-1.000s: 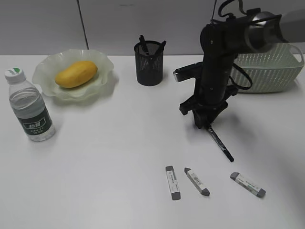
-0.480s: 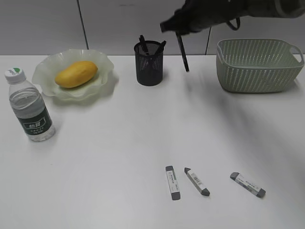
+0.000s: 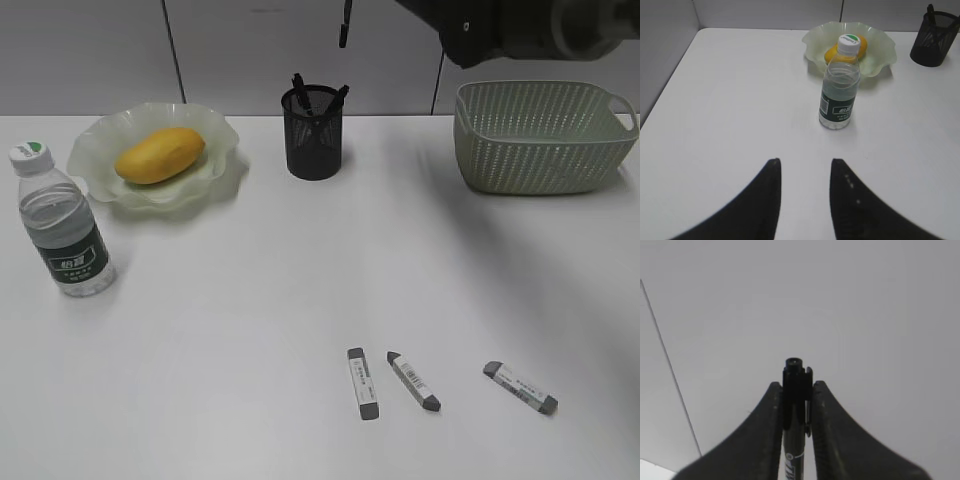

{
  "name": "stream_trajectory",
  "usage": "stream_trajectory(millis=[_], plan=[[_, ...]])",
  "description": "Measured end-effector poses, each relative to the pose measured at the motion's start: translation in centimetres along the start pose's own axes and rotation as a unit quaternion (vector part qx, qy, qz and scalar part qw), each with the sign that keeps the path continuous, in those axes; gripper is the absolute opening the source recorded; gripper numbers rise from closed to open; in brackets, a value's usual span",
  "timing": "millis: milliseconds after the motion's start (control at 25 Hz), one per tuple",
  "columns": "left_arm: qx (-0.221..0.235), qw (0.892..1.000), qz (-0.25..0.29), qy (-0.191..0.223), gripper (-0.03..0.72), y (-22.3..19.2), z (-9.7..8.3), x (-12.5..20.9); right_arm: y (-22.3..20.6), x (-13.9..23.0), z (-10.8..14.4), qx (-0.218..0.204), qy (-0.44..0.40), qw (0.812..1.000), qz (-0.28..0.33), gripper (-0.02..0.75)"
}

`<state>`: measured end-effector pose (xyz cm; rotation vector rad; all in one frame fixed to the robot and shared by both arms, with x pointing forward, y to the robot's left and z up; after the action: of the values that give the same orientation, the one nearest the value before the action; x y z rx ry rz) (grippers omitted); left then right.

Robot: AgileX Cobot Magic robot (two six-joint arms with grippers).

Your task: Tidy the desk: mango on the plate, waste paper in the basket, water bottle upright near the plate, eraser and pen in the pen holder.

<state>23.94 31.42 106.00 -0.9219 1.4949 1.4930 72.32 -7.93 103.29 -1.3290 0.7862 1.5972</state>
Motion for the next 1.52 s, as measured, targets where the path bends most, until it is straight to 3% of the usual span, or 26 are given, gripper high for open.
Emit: stream_trajectory(millis=[120,320,400,560,640,760,960,1040,1160,1320,1440,1520], plan=[[0.000,1.000,0.000,0.000,0.252,0.0,0.0,0.0,-0.4,1.5,0.2,-0.032,-0.005,0.999,-0.020,0.141],[0.000,1.000,0.000,0.000,0.252,0.0,0.0,0.0,-0.6,3.9,0.5,-0.067,0.006,0.998,0.010,0.148],[0.000,1.000,0.000,0.000,0.252,0.0,0.0,0.0,-0.5,4.3,0.7,-0.075,0.018,0.997,0.023,0.233],[0.000,1.000,0.000,0.000,0.252,0.0,0.0,0.0,-0.5,4.5,0.8,-0.079,0.023,0.996,0.032,0.504],[0.000,1.000,0.000,0.000,0.252,0.0,0.0,0.0,-0.5,4.8,0.6,-0.069,0.010,0.996,0.053,0.561],[0.000,1.000,0.000,0.000,0.252,0.0,0.0,0.0,0.2,4.3,0.3,-0.018,-0.007,0.990,0.138,0.568],[0.000,1.000,0.000,0.000,0.252,0.0,0.0,0.0,4.8,-0.2,-0.3,0.084,0.081,0.946,0.304,0.533],[0.000,1.000,0.000,0.000,0.252,0.0,0.0,0.0,8.2,-1.4,-0.2,0.085,0.107,0.917,0.375,0.501],[0.000,1.000,0.000,0.000,0.252,0.0,0.0,0.0,13.6,-1.5,0.7,0.053,0.091,0.869,0.484,0.472],[0.000,1.000,0.000,0.000,0.252,0.0,0.0,0.0,22.0,-2.0,1.5,0.037,0.058,0.814,0.576,0.464],[0.000,1.000,0.001,0.000,0.252,0.0,0.0,0.0,28.7,-2.7,1.7,0.039,0.048,0.789,0.611,0.463],[0.000,1.000,0.011,-0.001,0.252,-0.3,0.0,-0.1,32.9,-3.1,1.7,0.044,0.039,0.786,0.616,0.463]])
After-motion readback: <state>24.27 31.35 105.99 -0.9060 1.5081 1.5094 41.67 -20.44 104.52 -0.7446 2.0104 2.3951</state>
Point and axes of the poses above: a point on each arm's last joint axis where the gripper is mounted, y pointing back along that axis away from the gripper, z along the wrist's bending axis when the last joint is at zero, x = y × z, the point moved 1 cm from there along -y, pointing out along that axis toward the gripper, and after that the axes turned 6 degrees about -y, right-handed, at the moved point
